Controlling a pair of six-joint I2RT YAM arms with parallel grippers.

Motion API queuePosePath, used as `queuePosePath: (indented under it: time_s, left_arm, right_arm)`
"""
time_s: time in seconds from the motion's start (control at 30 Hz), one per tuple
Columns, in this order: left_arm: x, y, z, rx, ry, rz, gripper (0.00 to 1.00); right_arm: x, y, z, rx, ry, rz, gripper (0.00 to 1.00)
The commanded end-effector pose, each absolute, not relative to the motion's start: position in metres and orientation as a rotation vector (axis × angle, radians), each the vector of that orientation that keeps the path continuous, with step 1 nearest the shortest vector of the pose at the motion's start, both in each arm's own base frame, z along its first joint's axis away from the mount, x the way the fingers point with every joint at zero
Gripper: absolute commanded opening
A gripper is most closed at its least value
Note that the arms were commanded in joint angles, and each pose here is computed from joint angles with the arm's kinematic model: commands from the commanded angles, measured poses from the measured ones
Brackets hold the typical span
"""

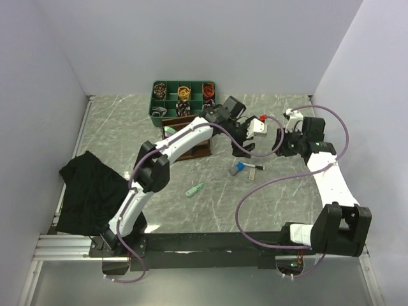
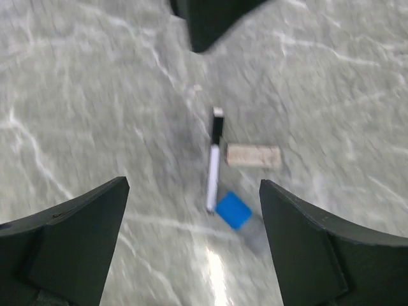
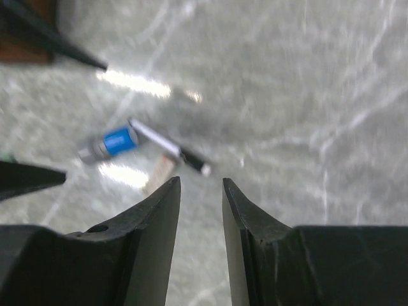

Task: Sort the stationery into containers
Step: Pick up the pen from the center of the board.

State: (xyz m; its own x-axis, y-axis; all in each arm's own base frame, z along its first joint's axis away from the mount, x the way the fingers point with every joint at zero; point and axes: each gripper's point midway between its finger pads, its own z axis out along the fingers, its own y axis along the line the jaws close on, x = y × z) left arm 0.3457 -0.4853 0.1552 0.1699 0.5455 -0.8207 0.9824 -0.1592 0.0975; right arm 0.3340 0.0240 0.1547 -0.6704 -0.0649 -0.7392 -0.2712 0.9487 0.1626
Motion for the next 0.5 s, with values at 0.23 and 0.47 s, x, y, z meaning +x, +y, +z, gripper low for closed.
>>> queuePosePath:
  time_s: [0.23,0.47]
  left_arm:
    - [0.344,-0.548,0.133,1.665,1.362,-1.040,0.71]
    - [0.336,-0.554,0.085,1.750,1.465,-0.946,0.70]
  right_arm:
    - [0.303,-0.024,0.143,-0.138,2.354,0.157,0.41]
    - [0.297,-0.039,0.149,-0.064,2.359,0.135,0.40]
